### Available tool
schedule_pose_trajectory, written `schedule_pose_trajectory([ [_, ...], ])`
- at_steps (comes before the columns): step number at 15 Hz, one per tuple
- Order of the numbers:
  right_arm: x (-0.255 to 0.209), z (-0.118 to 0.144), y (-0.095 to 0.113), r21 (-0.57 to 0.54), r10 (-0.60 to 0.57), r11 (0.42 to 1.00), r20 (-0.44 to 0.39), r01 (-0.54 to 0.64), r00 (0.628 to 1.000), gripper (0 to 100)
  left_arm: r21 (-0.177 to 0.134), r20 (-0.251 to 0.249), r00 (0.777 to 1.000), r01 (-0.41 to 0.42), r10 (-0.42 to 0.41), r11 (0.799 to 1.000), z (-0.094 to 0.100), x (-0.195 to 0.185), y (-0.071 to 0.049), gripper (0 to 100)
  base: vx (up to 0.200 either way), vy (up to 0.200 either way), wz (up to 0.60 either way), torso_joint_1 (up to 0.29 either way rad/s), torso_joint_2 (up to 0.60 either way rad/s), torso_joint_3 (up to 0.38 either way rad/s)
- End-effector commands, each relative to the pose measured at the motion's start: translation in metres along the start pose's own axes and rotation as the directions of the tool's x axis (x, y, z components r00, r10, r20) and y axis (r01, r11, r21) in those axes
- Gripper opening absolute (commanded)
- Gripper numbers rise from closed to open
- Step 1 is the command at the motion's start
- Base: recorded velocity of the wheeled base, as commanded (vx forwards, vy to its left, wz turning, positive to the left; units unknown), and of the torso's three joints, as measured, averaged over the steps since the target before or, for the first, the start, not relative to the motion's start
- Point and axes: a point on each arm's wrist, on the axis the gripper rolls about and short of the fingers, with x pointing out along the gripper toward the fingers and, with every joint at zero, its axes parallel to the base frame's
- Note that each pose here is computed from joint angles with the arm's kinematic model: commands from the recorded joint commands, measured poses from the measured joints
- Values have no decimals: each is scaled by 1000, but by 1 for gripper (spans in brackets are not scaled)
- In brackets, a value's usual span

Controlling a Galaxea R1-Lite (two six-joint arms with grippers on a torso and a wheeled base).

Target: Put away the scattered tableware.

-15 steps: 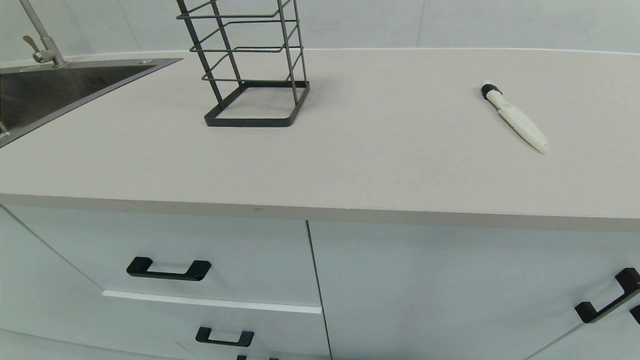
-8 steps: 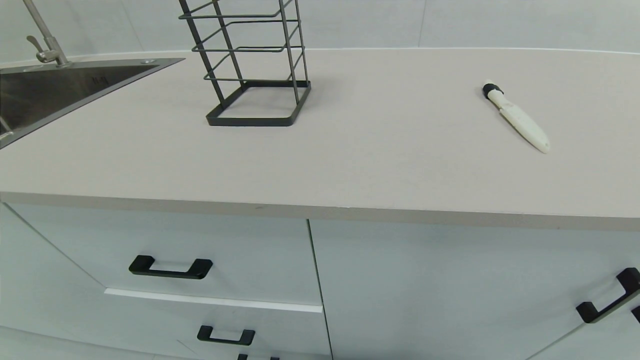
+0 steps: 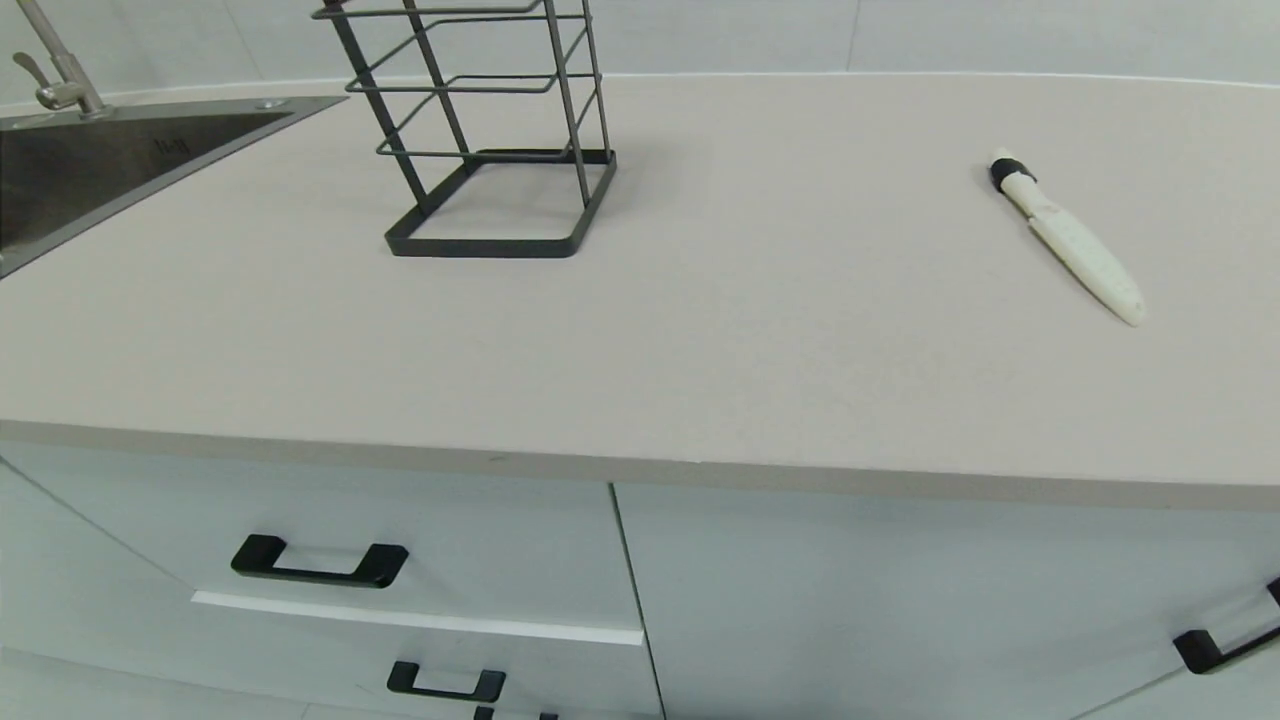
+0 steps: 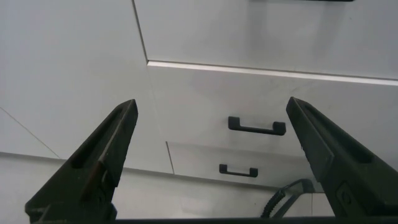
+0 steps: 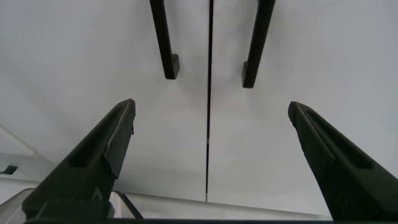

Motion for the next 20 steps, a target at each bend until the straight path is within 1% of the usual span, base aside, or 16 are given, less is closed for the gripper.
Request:
schedule_pose_trajectory([
  [1, 0, 0, 0, 0, 0, 1000, -1, 0, 1000, 100, 4, 0, 1000, -8, 8, 1000, 0, 0, 0, 100, 0, 0, 0, 256, -144, -193],
  [2, 0, 0, 0, 1, 0, 1000, -1, 0, 1000, 100, 9, 3, 999, -39, 39, 999, 0, 0, 1, 100, 0, 0, 0, 256, -325, -227],
  [3, 0, 0, 0, 1, 0, 1000, -1, 0, 1000, 100, 10, 4, 999, -52, 52, 999, 0, 0, 1, 100, 0, 0, 0, 256, -603, -256],
  [8, 0, 0, 0, 0, 0, 1000, -1, 0, 1000, 100, 10, 2, 999, -51, 51, 999, 0, 0, 1, 100, 0, 0, 0, 207, -597, -198],
  [10, 0, 0, 0, 1, 0, 1000, -1, 0, 1000, 100, 0, 2, 999, -51, 51, 999, 0, 0, 1, 100, 0, 0, 0, 198, -471, -210],
  [12, 0, 0, 0, 1, 0, 1000, -1, 0, 1000, 100, -2, 4, 999, -51, 51, 999, 0, 0, 1, 100, 0, 0, 0, 76, -479, -222],
  [13, 0, 0, 0, 0, 0, 1000, -1, 0, 1000, 100, -8, 4, 999, -51, 51, 999, 0, 0, 1, 100, 0, 0, 0, 237, -510, -222],
  [16, 0, 0, 0, 1, 0, 1000, -1, 0, 1000, 100, -14, 4, 999, -51, 51, 999, 0, 0, 1, 100, 0, 0, 0, 398, -483, -235],
  [20, 0, 0, 0, 1, 0, 1000, -1, 0, 1000, 100, -14, 4, 999, -51, 51, 999, 0, 0, 1, 100, 0, 0, 0, 297, -524, -243],
])
